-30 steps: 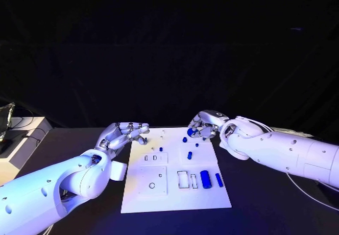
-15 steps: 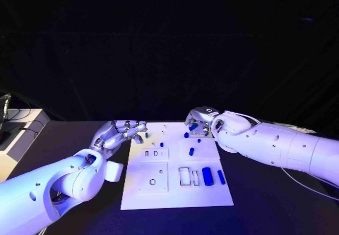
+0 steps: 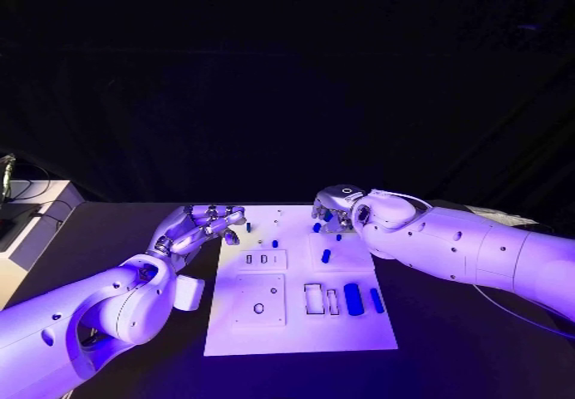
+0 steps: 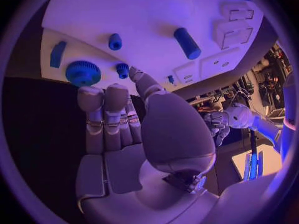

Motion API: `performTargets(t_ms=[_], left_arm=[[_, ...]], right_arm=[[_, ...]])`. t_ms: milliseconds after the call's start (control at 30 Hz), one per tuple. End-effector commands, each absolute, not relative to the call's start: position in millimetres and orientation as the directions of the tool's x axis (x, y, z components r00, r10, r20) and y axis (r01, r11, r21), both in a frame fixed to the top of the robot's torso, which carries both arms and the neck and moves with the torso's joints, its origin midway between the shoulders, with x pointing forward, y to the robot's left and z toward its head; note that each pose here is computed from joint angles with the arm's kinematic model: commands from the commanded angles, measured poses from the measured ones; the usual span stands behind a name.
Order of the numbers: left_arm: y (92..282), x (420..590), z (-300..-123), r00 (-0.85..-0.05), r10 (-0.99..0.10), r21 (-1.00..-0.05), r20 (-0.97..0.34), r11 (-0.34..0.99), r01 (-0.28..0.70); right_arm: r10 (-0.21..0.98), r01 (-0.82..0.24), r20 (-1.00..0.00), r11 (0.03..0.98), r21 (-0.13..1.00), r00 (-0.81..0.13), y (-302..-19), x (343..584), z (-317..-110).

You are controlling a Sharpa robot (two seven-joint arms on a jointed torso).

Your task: Assemble the parts on the task board

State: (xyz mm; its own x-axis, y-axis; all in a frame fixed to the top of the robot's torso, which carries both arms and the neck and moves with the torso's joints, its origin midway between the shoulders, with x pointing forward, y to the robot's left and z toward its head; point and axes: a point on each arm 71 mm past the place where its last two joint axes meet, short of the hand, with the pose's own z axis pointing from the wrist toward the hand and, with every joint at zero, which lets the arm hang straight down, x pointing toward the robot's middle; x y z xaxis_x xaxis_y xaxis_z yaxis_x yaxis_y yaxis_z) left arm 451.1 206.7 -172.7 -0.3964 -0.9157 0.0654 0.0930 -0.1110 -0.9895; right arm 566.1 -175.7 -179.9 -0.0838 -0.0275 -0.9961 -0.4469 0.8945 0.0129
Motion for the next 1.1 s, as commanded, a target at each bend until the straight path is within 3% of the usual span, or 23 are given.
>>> performTargets(t_ms=[33,1100], left_arm=[[204.4,450.3,-170.8,-0.415,-0.907,-0.988,0.067,-0.117,0.097],[205.9,452.3,-173.1,-0.417,-0.906,-0.991,0.068,-0.111,0.078]], right_arm=[[-0.084,-0.44,-0.992,0.897,-0.035,-0.093,-176.1,566.7,-182.4],[-0.083,-0.446,-0.991,0.895,-0.028,-0.103,-171.1,565.8,-191.7]])
